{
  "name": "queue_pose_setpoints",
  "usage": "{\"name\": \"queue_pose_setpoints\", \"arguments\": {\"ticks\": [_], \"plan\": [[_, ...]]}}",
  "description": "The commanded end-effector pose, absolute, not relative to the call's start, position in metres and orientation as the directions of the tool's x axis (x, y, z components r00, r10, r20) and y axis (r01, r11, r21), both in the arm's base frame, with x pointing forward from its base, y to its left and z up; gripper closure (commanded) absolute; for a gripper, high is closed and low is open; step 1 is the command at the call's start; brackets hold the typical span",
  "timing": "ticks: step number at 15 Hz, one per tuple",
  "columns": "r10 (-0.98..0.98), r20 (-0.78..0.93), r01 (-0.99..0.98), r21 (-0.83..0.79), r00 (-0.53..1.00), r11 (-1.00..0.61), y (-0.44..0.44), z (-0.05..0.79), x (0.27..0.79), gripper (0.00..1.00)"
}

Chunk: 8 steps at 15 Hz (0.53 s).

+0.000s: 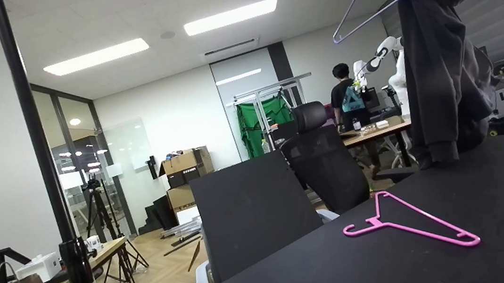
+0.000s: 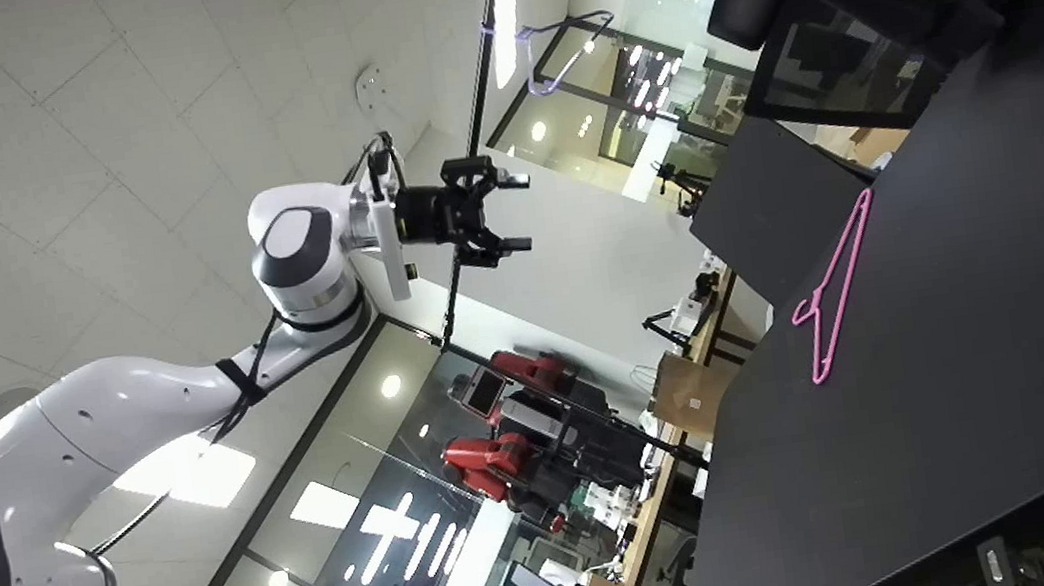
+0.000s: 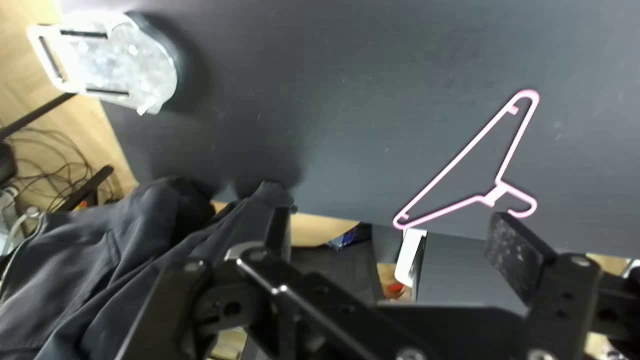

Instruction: Take the cloth hanger from the rack and put it on the table

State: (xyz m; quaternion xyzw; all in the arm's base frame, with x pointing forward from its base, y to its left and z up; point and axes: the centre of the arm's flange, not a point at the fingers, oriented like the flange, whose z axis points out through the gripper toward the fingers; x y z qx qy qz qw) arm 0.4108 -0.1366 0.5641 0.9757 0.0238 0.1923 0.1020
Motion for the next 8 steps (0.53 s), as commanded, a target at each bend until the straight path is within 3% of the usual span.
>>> {"name": "queue_pose_setpoints", "arguments": {"ticks": [1, 3, 4, 8], "plan": [[0.009, 0.524, -0.127, 0.223, 0.852, -0.966, -0.164, 0.610, 0.462, 0.00], [-0.049, 0.607, -0.200, 0.183, 0.793, -0.963, -0.174, 0.635, 0.475, 0.00], [0.015, 0.554, -0.122, 0.210, 0.832, -0.970, -0.164, 0.610, 0.448, 0.00], [0.018, 0.551, -0.121, 0.214, 0.834, -0.969, -0.166, 0.608, 0.454, 0.00]]}}
